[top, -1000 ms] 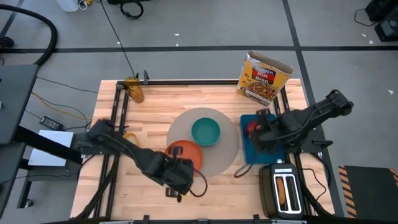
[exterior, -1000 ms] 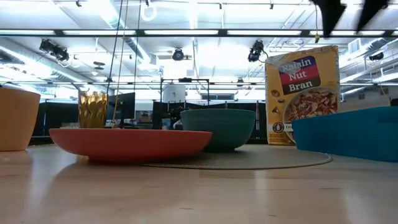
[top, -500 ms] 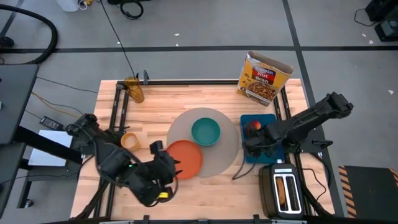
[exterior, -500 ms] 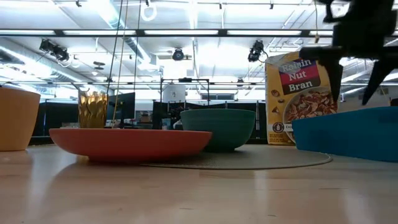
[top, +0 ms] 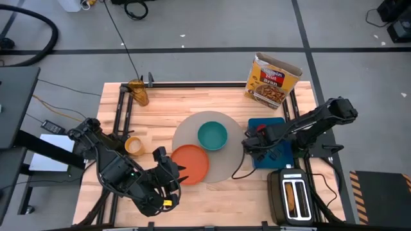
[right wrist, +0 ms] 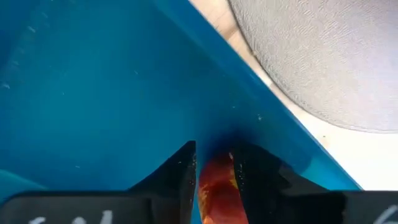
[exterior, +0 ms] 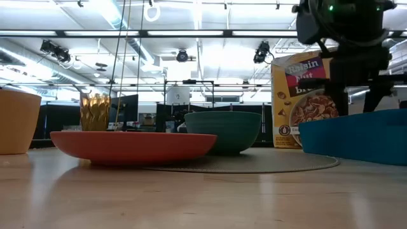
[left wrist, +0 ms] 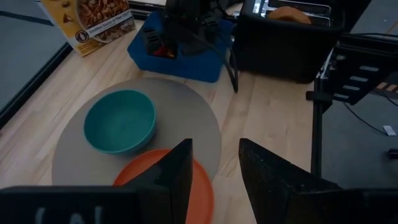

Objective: Arrange a breakfast setting
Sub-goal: Put the red apple to the top left of the green bowl on the brown table mat

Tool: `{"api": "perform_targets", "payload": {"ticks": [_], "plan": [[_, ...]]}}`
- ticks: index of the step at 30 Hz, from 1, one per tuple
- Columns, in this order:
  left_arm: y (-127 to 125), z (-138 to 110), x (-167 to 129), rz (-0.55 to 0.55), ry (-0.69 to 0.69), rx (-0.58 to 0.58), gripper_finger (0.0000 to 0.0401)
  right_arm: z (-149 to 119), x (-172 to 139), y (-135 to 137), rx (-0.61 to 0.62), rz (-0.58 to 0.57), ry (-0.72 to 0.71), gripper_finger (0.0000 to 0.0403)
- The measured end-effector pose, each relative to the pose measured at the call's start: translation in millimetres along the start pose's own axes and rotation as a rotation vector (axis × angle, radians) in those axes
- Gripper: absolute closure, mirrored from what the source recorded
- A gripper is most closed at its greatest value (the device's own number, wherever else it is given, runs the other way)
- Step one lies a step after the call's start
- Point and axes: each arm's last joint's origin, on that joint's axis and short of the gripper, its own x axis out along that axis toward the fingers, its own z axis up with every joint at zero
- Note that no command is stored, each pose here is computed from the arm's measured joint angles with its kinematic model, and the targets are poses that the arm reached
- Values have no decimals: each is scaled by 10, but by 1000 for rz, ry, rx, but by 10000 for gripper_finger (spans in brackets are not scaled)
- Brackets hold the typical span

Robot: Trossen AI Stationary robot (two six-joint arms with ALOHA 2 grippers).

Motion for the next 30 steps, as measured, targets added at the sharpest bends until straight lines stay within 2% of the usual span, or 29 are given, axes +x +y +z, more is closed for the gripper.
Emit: {"api": "perform_targets", "payload": {"ticks": [6,18,30], "plan": [[-3,-2,4,0,-2,0,262,-15,9,-63,-6,-57,9,311],[-3,-1,6,1,-3,7,262,-53,153,-180,-20,32,30,341],[-4,1,6,0,-5,0,262,-71,175,-208,10,12,62,388]]}}
